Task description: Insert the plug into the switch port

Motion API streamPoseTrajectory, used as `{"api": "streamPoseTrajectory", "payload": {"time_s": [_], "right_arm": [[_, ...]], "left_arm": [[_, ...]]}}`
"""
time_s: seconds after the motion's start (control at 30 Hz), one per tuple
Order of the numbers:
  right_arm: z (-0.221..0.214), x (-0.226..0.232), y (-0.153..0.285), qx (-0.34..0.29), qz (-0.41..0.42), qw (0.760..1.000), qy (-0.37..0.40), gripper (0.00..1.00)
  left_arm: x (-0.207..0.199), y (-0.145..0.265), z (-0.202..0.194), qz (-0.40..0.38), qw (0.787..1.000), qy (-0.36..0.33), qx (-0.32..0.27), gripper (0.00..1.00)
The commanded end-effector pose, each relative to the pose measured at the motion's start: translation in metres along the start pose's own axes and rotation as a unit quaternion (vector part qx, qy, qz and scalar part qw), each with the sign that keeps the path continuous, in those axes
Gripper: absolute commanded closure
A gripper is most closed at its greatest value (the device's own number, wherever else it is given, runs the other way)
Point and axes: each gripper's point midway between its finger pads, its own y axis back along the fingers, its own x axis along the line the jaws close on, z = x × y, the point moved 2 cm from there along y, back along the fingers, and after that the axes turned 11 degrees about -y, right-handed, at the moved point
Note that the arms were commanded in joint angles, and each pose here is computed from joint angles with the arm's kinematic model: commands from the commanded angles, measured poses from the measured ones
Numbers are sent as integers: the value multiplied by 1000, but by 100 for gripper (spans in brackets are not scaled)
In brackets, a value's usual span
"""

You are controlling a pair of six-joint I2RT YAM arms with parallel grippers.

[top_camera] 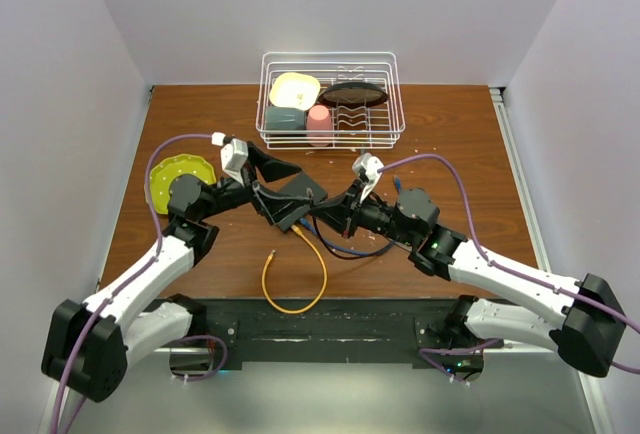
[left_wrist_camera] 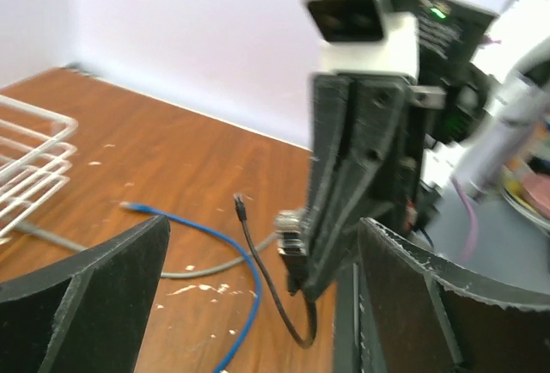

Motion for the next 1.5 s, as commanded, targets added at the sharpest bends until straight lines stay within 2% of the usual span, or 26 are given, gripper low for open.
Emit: {"api": "streamPoseTrajectory", "payload": {"time_s": [0.0, 0.1, 0.2, 0.47, 0.63, 0.83, 1.1, 1.3, 1.47], "right_arm": [[28, 8, 3, -33, -6, 999, 27, 100], [30, 7, 5, -33, -17, 999, 33, 100], [31, 1, 6, -26, -39, 998, 42, 100], [28, -24, 14, -4, -118, 991, 61, 100], [27, -47, 24, 14, -196, 977, 77, 100], [18, -68, 33, 28, -252, 964, 83, 100], [10, -83, 28, 54, -284, 953, 89, 100], [-3, -97, 17, 113, -314, 938, 96, 100], [-16, -107, 10, 138, -332, 929, 87, 100]], "left_arm": [[40, 11, 23, 161, 986, -38, -19, 4], [53, 23, 26, 231, 972, -35, -20, 4], [57, 30, 22, 256, 966, -33, -18, 4], [63, 27, 15, 259, 965, -24, -3, 3], [67, 27, 11, 266, 964, -21, 4, 3], [73, 26, 3, 271, 962, -13, 13, 3], [85, 22, -12, 279, 960, 8, 38, 3], [97, 22, -22, 297, 952, 22, 63, 3], [106, 26, -29, 323, 942, 27, 83, 2]]}}
